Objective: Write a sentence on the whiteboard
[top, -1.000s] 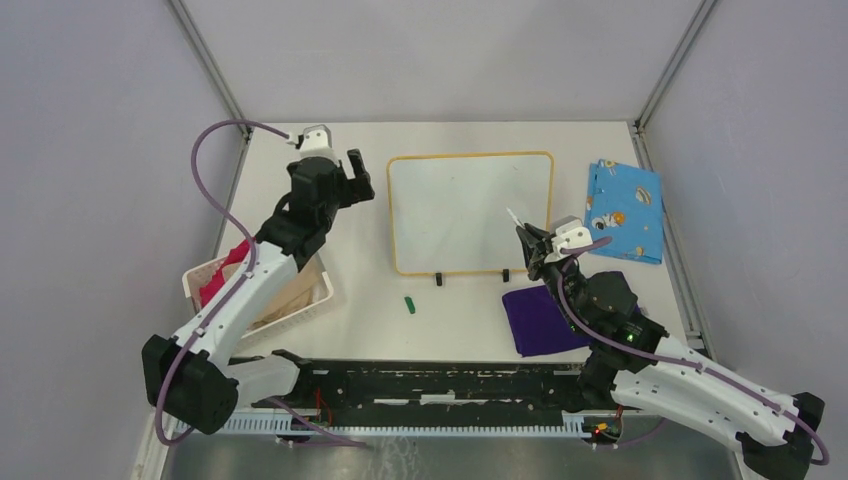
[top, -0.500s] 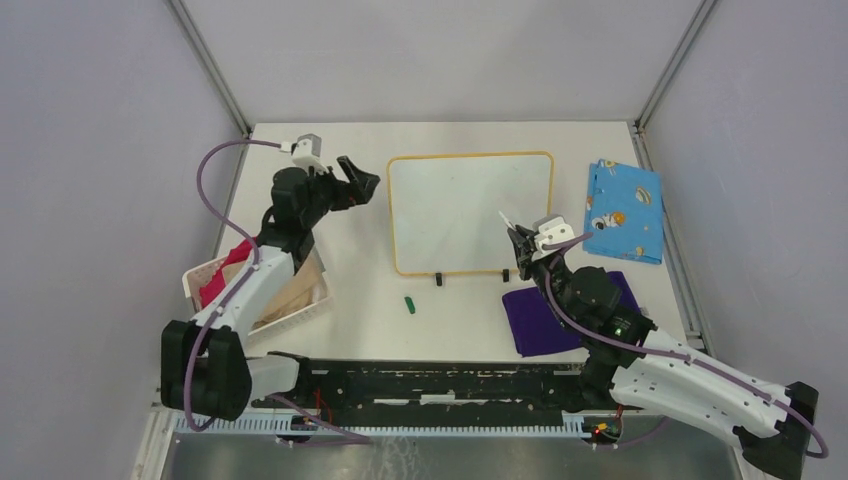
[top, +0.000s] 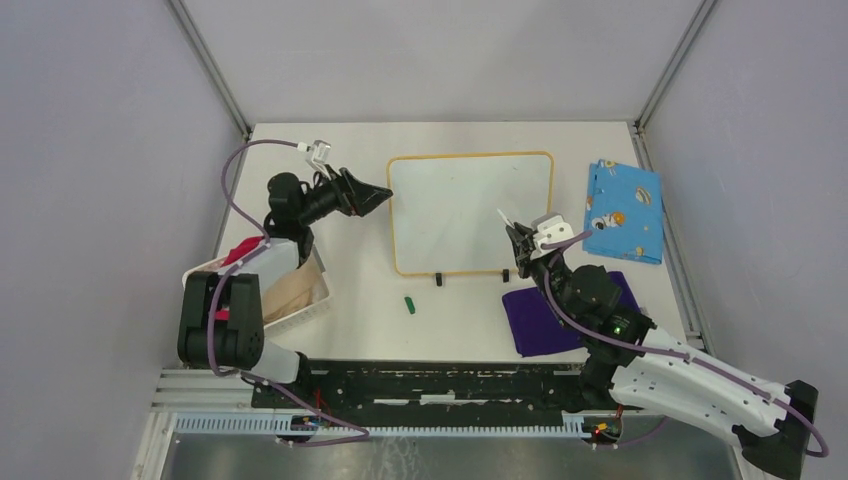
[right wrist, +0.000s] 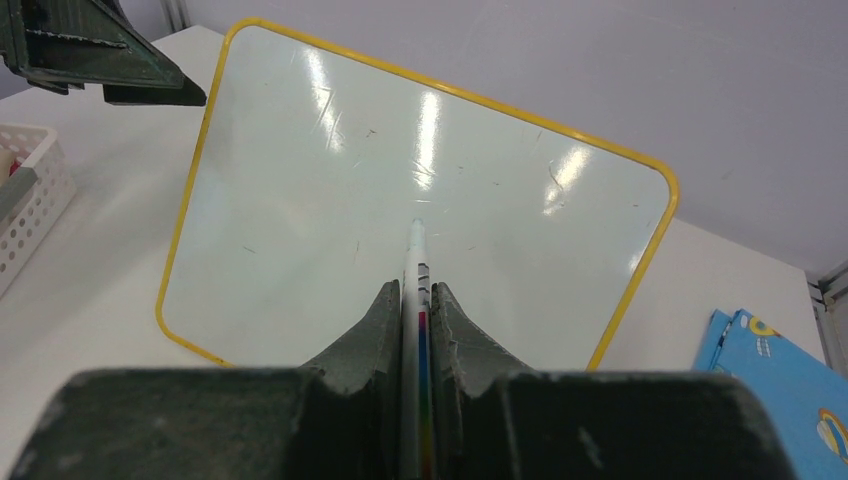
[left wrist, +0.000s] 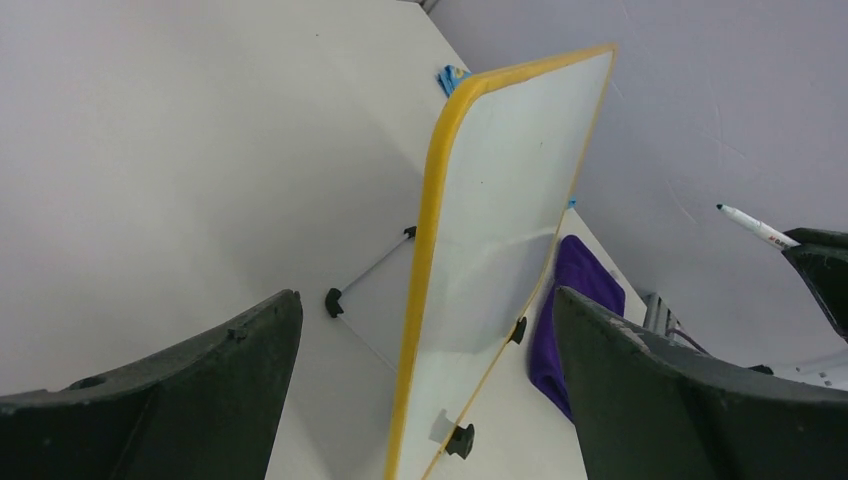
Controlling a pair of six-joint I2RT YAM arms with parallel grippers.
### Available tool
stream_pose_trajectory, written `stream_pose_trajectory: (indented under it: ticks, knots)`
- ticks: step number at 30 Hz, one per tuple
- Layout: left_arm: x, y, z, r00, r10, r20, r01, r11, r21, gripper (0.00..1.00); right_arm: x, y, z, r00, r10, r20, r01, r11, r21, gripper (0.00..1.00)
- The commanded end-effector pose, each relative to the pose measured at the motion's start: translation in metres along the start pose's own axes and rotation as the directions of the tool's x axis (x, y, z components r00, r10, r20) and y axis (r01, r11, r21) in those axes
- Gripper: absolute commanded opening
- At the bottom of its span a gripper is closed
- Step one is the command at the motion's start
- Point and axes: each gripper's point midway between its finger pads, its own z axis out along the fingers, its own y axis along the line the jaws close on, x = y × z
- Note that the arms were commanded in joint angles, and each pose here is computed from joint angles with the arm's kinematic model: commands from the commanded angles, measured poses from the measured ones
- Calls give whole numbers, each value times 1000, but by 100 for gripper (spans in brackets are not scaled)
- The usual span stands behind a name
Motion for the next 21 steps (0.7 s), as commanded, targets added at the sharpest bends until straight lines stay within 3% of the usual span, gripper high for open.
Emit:
stream_pose_trajectory:
  ticks: [1,11,17,21]
  knots:
    - [4,-18,2,999,51,-12,-48,987,155,98,-31,0,3,996,43,81,-42,999,-8,0]
    - [29,-12,9,997,32,-65,-12,961,277,83,-30,5,6,996,40,78,-39,999,-21,0]
    - [28,-32,10,999,-20,-38,34,904,427,72,-29,7,8,997,30,75,-28,999,-27,0]
    - [30,-32,12,999,-7,-46,27,893,449,70,-28,7,8,997,22,73,-20,999,-27,0]
